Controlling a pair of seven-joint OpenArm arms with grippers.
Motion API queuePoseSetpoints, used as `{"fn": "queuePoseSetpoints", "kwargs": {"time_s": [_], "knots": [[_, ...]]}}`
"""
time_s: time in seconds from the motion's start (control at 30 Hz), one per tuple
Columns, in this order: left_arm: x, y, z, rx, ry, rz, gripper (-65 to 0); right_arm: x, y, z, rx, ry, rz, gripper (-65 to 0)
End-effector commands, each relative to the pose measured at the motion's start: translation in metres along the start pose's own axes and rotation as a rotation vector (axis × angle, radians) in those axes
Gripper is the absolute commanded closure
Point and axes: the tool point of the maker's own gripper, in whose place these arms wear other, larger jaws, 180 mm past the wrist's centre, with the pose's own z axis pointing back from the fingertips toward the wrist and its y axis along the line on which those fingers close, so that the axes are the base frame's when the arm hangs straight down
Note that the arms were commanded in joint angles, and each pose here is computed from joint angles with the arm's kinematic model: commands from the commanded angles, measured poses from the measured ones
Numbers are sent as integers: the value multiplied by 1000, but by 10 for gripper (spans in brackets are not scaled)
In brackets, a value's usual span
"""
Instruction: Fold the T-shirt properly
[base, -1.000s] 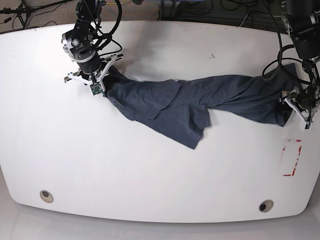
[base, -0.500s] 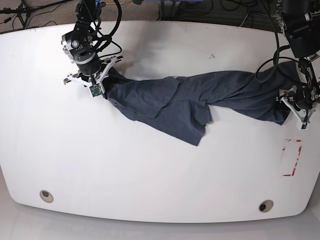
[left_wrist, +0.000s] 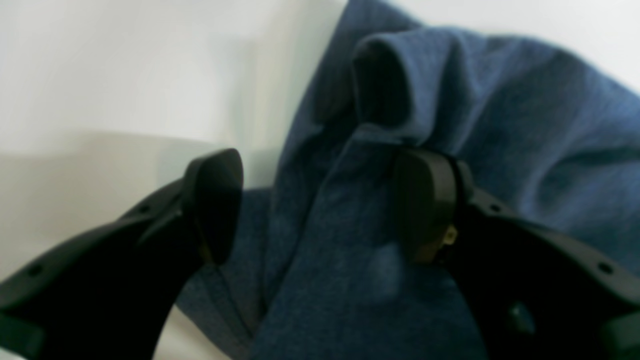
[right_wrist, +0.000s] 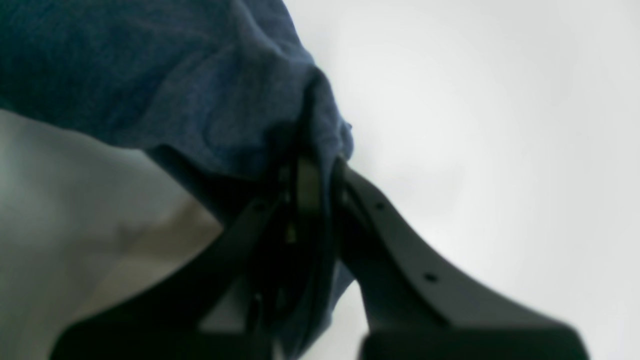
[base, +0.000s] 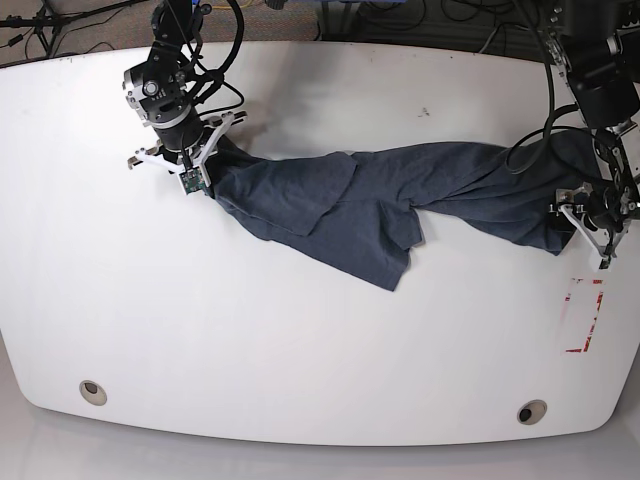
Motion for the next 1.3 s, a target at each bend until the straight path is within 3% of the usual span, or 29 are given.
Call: {"fn": "queuePoseSetpoints", "kwargs": {"time_s": [0.0, 0.23, 0.5, 0.93, 1.27], "knots": [[22, 12, 13, 21, -60, -8, -440, 14, -3, 2, -10, -53, -5, 0], [44, 22, 35, 65, -148, -13, -440, 15, -4, 2, -12, -54, -6, 0], [55, 20, 48, 87, -162, -49, -440, 15, -3, 2, -10, -54, -5, 0], [49, 4, 29, 36, -137, -14, -440, 19, -5, 0, -12, -62, -6, 0], [50, -16, 16, -2, -121, -73, -440, 25, -7, -1, -16, -75, -5, 0]]}}
